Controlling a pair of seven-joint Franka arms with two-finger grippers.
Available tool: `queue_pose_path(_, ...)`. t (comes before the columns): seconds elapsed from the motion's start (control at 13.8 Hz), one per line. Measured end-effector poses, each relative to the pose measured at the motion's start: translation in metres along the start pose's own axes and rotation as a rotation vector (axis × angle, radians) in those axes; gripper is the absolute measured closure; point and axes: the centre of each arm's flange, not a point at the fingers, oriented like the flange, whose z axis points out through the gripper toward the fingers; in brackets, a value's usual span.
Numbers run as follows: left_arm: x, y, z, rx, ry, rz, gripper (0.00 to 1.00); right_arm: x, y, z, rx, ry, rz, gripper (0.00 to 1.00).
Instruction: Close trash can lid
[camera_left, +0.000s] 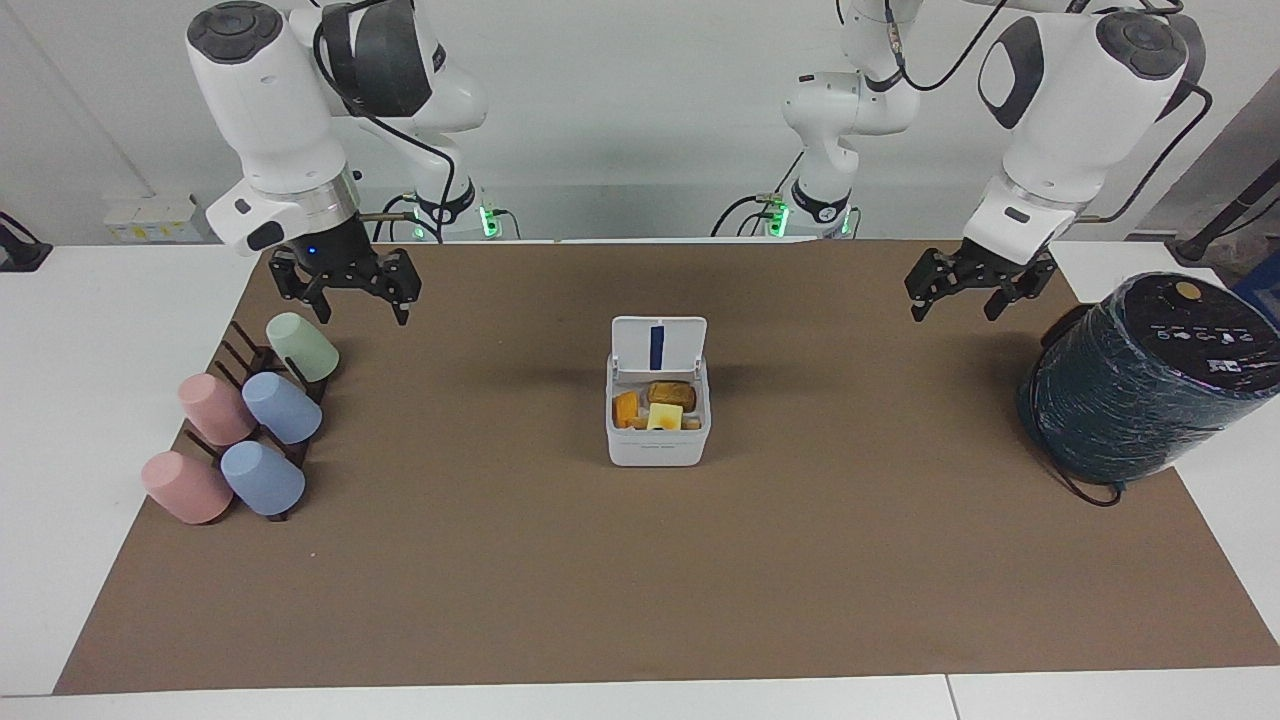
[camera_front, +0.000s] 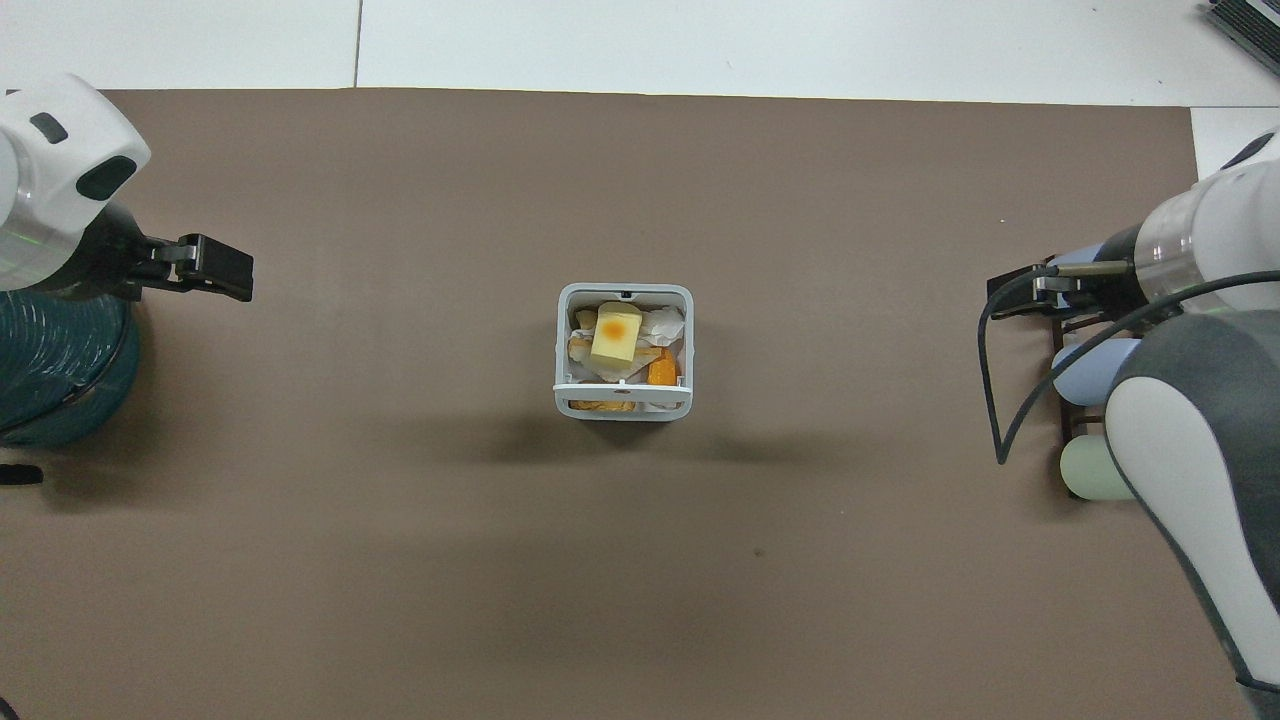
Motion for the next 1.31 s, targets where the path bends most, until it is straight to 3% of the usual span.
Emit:
queue_pose_path(1.16, -0.005, 0.025, 0.004, -0.001, -0.019, 0.040, 0.00, 0.000, 0.000, 0.000, 0.000, 0.000, 0.001, 0.00)
queue_pose_path(1.23, -0.007, 0.032, 0.004, -0.001, -0.020, 0.042, 0.07, 0.000, 0.000, 0.000, 0.000, 0.000, 0.001, 0.00)
queue_pose_path(1.31, -0.009, 0.041, 0.005, 0.000, -0.022, 0.036, 0.22, 0.000, 0.000, 0.000, 0.000, 0.000, 0.001, 0.00)
